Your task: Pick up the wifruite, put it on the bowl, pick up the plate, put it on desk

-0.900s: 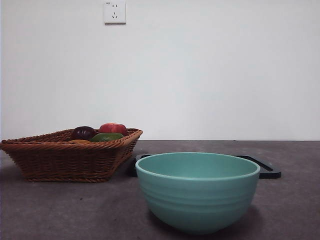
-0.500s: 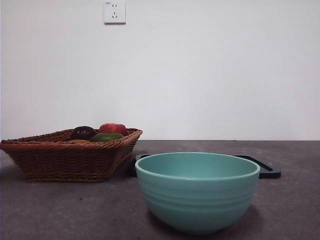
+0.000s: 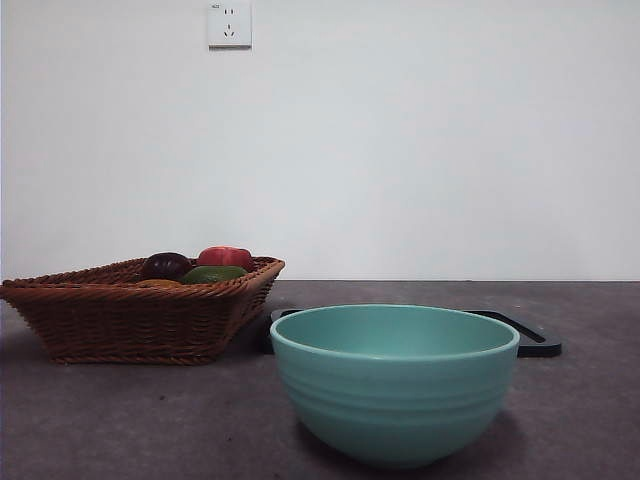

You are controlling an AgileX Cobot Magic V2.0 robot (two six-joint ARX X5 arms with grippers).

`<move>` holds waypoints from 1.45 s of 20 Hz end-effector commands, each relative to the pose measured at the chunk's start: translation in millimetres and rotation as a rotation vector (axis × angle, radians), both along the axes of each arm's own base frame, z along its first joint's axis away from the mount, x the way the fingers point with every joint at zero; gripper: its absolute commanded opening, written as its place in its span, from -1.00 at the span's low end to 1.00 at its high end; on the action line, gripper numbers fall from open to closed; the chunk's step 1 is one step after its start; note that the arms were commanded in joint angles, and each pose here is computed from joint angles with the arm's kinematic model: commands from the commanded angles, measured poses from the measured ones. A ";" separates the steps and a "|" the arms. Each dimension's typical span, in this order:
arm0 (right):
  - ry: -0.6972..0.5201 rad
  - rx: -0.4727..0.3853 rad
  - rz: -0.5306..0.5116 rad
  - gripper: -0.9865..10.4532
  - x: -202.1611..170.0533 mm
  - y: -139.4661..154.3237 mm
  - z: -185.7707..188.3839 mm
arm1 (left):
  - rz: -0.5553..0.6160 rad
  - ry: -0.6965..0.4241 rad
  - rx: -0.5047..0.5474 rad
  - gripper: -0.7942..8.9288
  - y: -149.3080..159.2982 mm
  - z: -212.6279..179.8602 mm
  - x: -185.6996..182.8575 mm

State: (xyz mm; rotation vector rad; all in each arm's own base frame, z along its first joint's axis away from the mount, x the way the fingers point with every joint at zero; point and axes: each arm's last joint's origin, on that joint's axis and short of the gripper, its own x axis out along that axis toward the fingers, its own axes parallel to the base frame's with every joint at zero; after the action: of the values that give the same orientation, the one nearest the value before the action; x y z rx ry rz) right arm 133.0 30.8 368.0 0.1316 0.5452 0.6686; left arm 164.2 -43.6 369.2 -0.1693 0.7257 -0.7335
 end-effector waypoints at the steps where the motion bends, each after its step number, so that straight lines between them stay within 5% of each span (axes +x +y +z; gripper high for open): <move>1: -0.018 -0.005 0.011 -0.58 0.4 0.6 3.9 | -0.036 -0.050 0.022 -0.12 -1.0 5.1 1.4; 3: -0.012 -0.003 0.007 -0.01 0.4 0.6 3.7 | -0.036 -0.051 0.022 0.33 -1.0 5.2 1.4; 5: -0.011 -0.002 0.005 0.22 0.2 0.5 3.7 | -0.033 -0.047 0.019 0.35 -0.9 5.2 1.4; 13: 0.034 -0.005 0.006 0.22 -4.9 0.0 0.9 | 0.004 -0.001 0.023 0.32 -1.6 1.7 6.7; 29: -0.021 0.050 -0.023 0.22 -58.3 -6.2 9.6 | 0.160 0.295 0.456 0.31 -73.5 -46.6 116.3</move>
State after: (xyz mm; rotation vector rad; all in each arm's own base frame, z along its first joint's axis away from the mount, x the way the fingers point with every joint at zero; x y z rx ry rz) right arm 75.1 24.2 372.8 0.1668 0.5183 0.6578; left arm 277.0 -114.6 319.9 0.0929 1.1343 -0.3887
